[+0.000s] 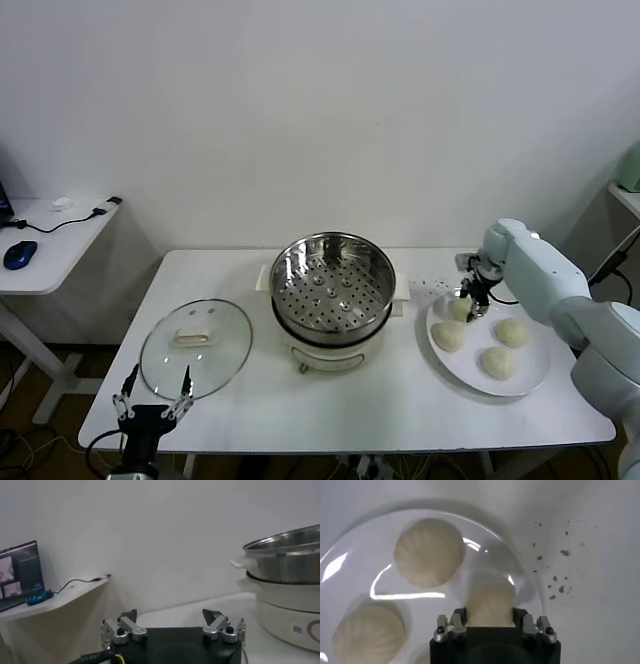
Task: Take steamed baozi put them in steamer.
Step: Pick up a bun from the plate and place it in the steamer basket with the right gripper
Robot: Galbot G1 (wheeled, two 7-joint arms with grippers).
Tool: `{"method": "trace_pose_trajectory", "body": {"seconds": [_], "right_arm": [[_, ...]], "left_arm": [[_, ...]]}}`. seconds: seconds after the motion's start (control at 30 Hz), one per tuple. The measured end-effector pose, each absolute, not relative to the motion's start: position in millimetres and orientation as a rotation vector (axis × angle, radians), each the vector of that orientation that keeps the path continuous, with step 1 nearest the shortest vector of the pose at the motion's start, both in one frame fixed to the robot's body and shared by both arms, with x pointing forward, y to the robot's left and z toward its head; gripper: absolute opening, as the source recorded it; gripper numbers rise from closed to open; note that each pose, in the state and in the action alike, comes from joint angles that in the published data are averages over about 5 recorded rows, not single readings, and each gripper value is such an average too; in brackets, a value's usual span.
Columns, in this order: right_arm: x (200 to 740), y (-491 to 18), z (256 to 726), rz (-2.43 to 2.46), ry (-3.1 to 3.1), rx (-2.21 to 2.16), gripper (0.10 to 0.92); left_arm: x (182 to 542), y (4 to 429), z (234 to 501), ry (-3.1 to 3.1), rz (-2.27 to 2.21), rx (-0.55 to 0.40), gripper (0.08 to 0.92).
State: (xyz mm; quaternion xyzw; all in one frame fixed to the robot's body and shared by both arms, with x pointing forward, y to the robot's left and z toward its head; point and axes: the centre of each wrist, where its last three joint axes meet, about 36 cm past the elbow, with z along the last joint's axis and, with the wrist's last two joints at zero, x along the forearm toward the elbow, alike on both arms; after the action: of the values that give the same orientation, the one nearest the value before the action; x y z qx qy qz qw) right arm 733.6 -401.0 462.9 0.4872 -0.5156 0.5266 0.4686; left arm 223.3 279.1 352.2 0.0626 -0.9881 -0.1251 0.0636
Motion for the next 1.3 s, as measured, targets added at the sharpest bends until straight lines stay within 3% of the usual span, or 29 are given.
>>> {"method": "trace_pose_trajectory", "body": {"seconds": [0.17, 0.33, 0.63, 0.8, 1.03, 1.3], "right_arm": [[738, -400, 485, 1.329, -1.261, 1.220, 0.602], [751, -377, 538, 1.473, -1.212, 1.301, 0.602], [763, -278, 653, 1.939, -0.916, 1.525, 0.602], [754, -208, 693, 2.188, -0.692, 1.646, 0.596], [737, -121, 704, 2.446, -0.362, 1.768, 0.598], [727, -58, 667, 2.581, -0.103, 1.844, 0.594]], "left_arm": [[222, 279, 354, -2.986, -0.376, 0.190, 0.823], [220, 279, 354, -2.984, -0.372, 0.188, 0.823], [216, 277, 356, -2.983, -0.368, 0.178, 0.823], [214, 277, 356, -2.981, -0.367, 0.177, 0.823], [213, 276, 356, -2.977, -0.360, 0.170, 0.823], [212, 276, 355, -2.971, -0.360, 0.164, 0.823]]}}
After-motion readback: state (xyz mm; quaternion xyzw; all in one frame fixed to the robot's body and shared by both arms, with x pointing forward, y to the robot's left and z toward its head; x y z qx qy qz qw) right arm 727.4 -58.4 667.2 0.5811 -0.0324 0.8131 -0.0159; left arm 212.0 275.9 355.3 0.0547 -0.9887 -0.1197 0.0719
